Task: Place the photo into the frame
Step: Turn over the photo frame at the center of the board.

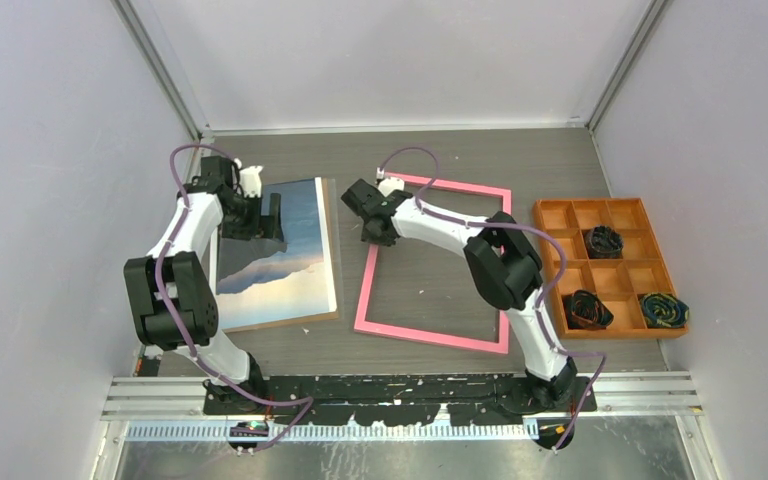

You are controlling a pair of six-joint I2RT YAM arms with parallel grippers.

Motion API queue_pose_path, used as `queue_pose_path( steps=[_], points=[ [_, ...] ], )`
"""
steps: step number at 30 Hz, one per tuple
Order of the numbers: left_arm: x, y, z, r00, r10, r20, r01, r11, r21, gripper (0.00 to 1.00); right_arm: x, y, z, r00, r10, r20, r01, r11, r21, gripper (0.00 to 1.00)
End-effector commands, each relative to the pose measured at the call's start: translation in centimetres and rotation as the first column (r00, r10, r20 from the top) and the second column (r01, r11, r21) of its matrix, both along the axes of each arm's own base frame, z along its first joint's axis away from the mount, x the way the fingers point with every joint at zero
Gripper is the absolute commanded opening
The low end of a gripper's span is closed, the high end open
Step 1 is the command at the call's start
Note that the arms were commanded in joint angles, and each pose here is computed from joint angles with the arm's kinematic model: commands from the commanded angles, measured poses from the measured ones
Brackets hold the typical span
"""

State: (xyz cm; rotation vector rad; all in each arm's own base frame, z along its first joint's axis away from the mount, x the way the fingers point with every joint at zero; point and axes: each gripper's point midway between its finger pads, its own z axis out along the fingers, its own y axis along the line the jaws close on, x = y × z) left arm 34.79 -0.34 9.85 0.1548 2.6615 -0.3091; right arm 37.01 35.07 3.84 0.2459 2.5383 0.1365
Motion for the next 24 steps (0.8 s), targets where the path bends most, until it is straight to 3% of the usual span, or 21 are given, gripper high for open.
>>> queue_pose_path(
  steps=[1,10,16,24],
  points=[
    [0.0,-1.1,1.4,0.998,-0.041,0.048,0.043,0.998,-0.043,0.92,0.7,4.6,11.6,0.994,-0.023,0.109,-0.011,0.953,0.301,0.01],
    [-0.4,-2.5,2.7,0.997,-0.05,0.052,0.056,0.991,-0.12,0.91,-0.5,9.0,20.9,0.984,0.064,0.167,-0.148,0.816,0.559,0.01],
    [-0.3,-3.1,4.4,0.994,-0.058,0.089,0.071,0.987,-0.145,0.91,-2.3,11.6,27.3,0.958,0.172,0.229,-0.285,0.661,0.694,0.01],
    [-0.5,-3.7,5.0,0.994,-0.059,0.094,0.075,0.981,-0.18,0.91,-3.8,11.7,34.2,0.936,0.172,0.306,-0.351,0.458,0.817,0.01]
  ],
)
